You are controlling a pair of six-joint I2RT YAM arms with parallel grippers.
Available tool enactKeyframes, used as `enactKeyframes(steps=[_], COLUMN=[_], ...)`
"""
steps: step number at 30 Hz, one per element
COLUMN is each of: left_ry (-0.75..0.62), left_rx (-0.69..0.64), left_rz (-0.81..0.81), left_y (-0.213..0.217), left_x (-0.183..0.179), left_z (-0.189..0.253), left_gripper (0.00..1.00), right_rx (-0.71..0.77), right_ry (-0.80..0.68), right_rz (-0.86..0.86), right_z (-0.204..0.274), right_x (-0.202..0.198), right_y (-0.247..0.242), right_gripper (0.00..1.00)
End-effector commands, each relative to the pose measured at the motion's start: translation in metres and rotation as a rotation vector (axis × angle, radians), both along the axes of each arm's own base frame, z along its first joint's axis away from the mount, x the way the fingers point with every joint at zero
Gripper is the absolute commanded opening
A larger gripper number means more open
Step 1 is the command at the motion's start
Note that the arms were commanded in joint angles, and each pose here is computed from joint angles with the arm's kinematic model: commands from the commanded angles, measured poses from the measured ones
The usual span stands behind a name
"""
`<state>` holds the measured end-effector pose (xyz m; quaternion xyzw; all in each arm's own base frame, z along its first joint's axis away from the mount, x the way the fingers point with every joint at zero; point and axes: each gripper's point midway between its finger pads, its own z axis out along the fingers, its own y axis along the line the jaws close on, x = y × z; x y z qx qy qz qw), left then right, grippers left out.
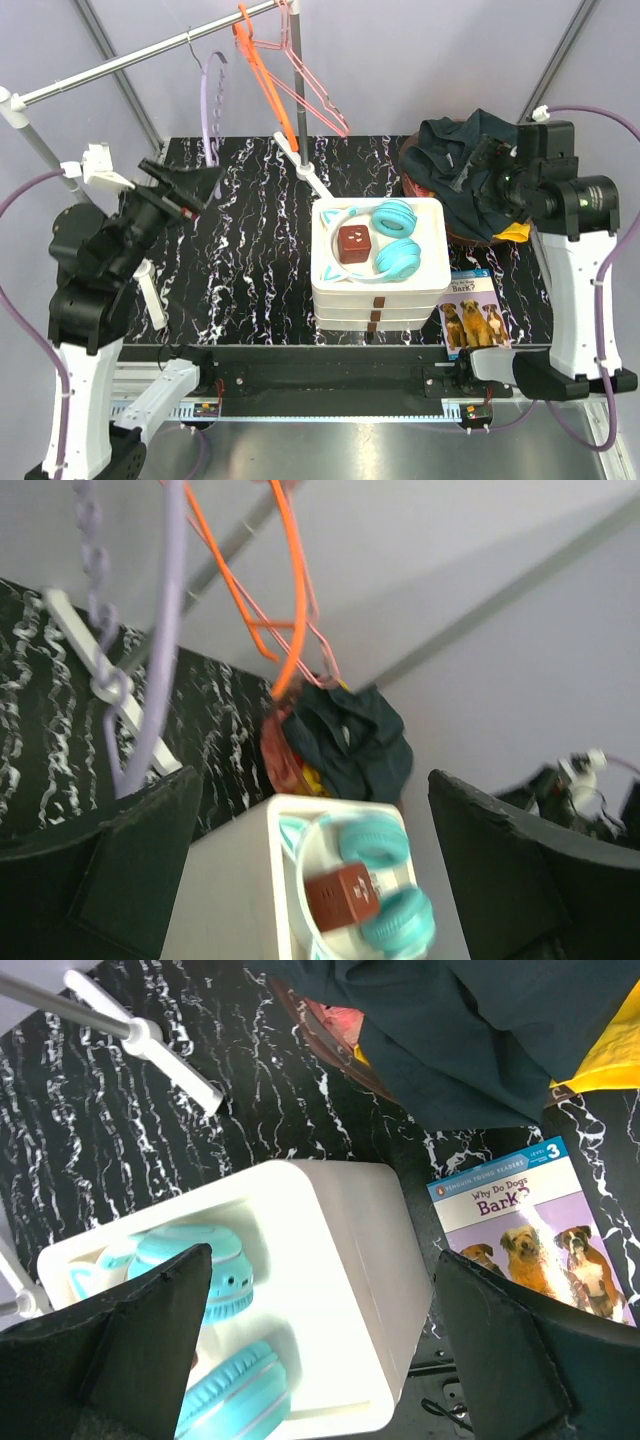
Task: Remove the shorts from the hanger
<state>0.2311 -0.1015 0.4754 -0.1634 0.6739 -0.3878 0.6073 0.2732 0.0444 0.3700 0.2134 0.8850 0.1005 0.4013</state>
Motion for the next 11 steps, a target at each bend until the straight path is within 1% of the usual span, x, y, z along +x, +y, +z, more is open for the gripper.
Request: enactKeyframes(steps=[1,2,3,4,5,6,8,11], left_ry=[-0.018,-0.025,-0.023,-0.038,-0.040,-0.027,-0.047,-0.133], left_rx=[0.004,0.003,0.008,0.013,0.015,0.017,0.021,0.055], left_rz=[-0.244,-0.255,-0.269,-0.301,-0.319,-0.338,-0.382,-0.402], left_y=[-0.030,-0.030,-0.030,-0.033,-0.034,-0.036,-0.040,-0.041], left_x=[-0.054,-0.060,-0.067,-0.079,-0.084,-0.087,-0.098,-0.107], left_z=[-0.005,-0.005,-0.008,-0.007,-0.008,-0.014,-0.011,0.010], left_gripper=[0.99,0.99,0.99,0.99,0.99,0.99,0.99,0.99], right_rx=[0.014,0.038,0.048,0.059,0.099,0.114,0.147,0.203], right_ry=[0.008,-0.028,-0.030,-0.076,-0.124,-0.159,-0.221,-0.323], right_rz=[0.062,0.083,0.089,0.087,0.128,0.157,0.197,0.278], right_z=[0.001,0.007,0.004,0.010,0.019,0.021,0.031,0.058], right_x=[-0.033,-0.041,-0.043,-0.039,-0.048,-0.045,-0.054,-0.068], right_y=[0.004,0.008,0.010,0.011,0.019,0.025,0.031,0.045], right_gripper=[1.00,1.00,1.00,1.00,1.00,1.00,1.00,1.00])
